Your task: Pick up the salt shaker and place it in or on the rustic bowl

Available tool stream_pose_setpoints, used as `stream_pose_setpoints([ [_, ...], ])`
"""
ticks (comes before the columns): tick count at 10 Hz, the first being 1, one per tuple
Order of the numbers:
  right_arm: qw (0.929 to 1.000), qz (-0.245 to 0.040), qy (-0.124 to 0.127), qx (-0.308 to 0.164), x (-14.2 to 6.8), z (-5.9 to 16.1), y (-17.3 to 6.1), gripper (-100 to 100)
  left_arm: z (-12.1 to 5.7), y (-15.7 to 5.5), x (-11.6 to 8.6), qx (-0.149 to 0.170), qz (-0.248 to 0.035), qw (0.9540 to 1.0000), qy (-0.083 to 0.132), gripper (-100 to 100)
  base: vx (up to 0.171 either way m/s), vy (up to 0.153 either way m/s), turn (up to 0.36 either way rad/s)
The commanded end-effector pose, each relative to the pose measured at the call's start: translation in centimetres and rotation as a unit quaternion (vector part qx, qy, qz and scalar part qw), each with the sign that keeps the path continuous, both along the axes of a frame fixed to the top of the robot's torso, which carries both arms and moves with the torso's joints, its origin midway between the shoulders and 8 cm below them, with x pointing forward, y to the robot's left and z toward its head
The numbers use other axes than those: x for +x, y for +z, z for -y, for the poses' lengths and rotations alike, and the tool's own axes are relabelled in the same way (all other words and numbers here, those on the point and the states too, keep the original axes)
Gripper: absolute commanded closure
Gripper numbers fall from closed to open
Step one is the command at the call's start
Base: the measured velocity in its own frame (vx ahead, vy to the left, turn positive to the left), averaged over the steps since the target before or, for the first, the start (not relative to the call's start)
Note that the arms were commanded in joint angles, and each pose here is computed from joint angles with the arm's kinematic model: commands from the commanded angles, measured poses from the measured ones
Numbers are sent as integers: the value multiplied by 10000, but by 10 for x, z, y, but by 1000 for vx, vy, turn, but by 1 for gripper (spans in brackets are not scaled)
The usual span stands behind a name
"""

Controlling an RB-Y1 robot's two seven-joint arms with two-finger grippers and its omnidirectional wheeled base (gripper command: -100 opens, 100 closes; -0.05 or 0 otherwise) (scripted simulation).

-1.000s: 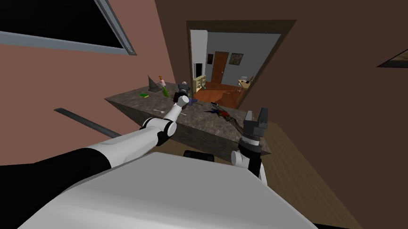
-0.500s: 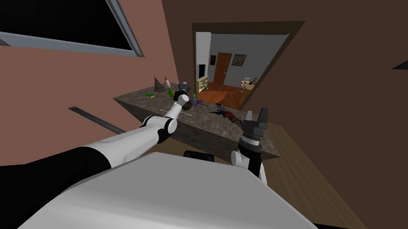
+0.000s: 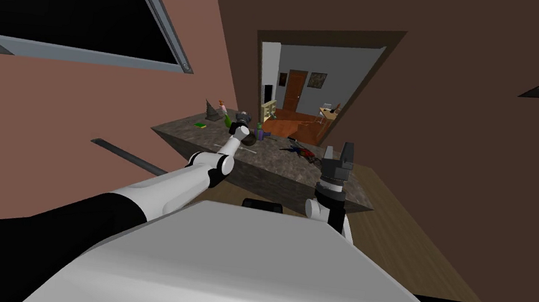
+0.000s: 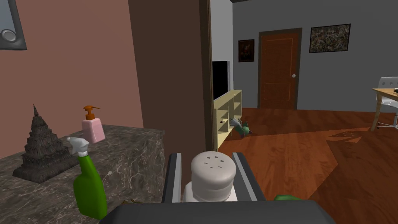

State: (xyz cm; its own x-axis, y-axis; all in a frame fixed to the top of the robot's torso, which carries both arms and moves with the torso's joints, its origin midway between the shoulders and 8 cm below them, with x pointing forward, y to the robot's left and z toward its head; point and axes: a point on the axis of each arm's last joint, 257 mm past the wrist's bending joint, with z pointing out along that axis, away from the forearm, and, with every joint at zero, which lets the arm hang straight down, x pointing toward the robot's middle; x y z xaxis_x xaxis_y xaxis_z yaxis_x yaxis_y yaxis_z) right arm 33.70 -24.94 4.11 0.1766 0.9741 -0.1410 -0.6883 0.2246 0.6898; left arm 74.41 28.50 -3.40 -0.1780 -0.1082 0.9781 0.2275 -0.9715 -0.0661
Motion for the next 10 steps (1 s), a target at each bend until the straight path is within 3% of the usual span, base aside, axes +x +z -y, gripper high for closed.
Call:
stream_pose_setpoints([
  [1,10000,0,0,0,0,0,0,0,-2,-18,-1,-42,-181,9998,8,100,17,36,-6],
  [2,10000,0,0,0,0,0,0,0,-2,-45,-3,-76,-447,9990,14,100,35,52,-5],
  [3,10000,0,0,0,0,0,0,0,-3,-42,-2,-75,-423,9991,16,100,18,37,-15],
  [5,10000,0,0,0,0,0,0,0,-2,-72,-5,-107,-709,9974,11,100,10,16,-8],
  [7,10000,0,0,0,0,0,0,0,-2,-72,-5,-107,-709,9974,11,100,5,3,0],
  [9,10000,0,0,0,0,0,0,0,2,-108,-11,-140,-1063,9942,-18,100,12,8,-20],
  [10,10000,0,0,0,0,0,0,0,0,-97,-9,-133,-951,9954,-3,100,10,12,-5],
])
